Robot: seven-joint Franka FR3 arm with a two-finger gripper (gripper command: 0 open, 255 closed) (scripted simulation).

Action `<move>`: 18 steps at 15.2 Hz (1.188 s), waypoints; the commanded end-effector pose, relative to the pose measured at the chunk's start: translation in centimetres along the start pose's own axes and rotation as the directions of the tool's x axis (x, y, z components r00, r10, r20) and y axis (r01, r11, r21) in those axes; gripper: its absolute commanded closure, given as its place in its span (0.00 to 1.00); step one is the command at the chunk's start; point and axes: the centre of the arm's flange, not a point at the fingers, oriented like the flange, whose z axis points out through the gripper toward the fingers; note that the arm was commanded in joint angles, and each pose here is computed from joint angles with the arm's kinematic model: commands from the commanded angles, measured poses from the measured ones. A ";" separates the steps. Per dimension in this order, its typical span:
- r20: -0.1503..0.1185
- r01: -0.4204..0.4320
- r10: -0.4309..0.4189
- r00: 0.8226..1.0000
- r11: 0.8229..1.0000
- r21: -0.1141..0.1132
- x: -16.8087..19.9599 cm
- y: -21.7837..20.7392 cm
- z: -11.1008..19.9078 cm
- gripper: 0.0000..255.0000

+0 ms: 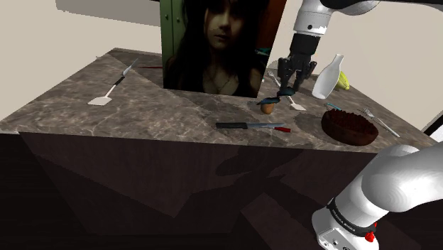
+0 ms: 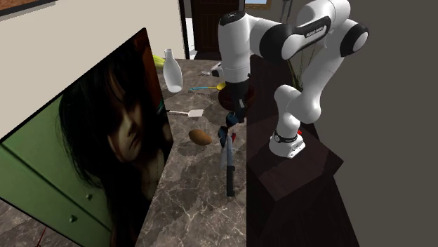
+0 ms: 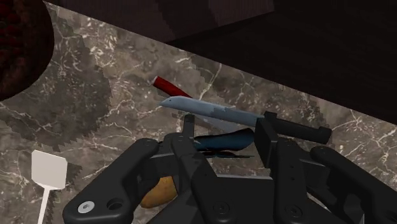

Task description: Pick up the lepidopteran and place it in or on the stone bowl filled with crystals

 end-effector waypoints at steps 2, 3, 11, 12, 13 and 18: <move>0.000 0.001 -0.001 1.000 1.000 0.000 -1.9 3.4 0.1 1.00; 0.000 0.001 -0.001 1.000 1.000 0.000 -2.5 4.6 0.1 1.00; 0.000 0.001 -0.001 1.000 1.000 0.000 -7.0 14.2 -0.1 1.00; 0.000 0.001 -0.001 1.000 1.000 0.000 -7.6 15.4 -0.2 1.00; 0.000 0.001 -0.001 1.000 1.000 0.000 -8.2 16.5 -0.2 1.00; 0.000 0.001 -0.001 1.000 1.000 0.000 -11.0 22.5 -0.3 1.00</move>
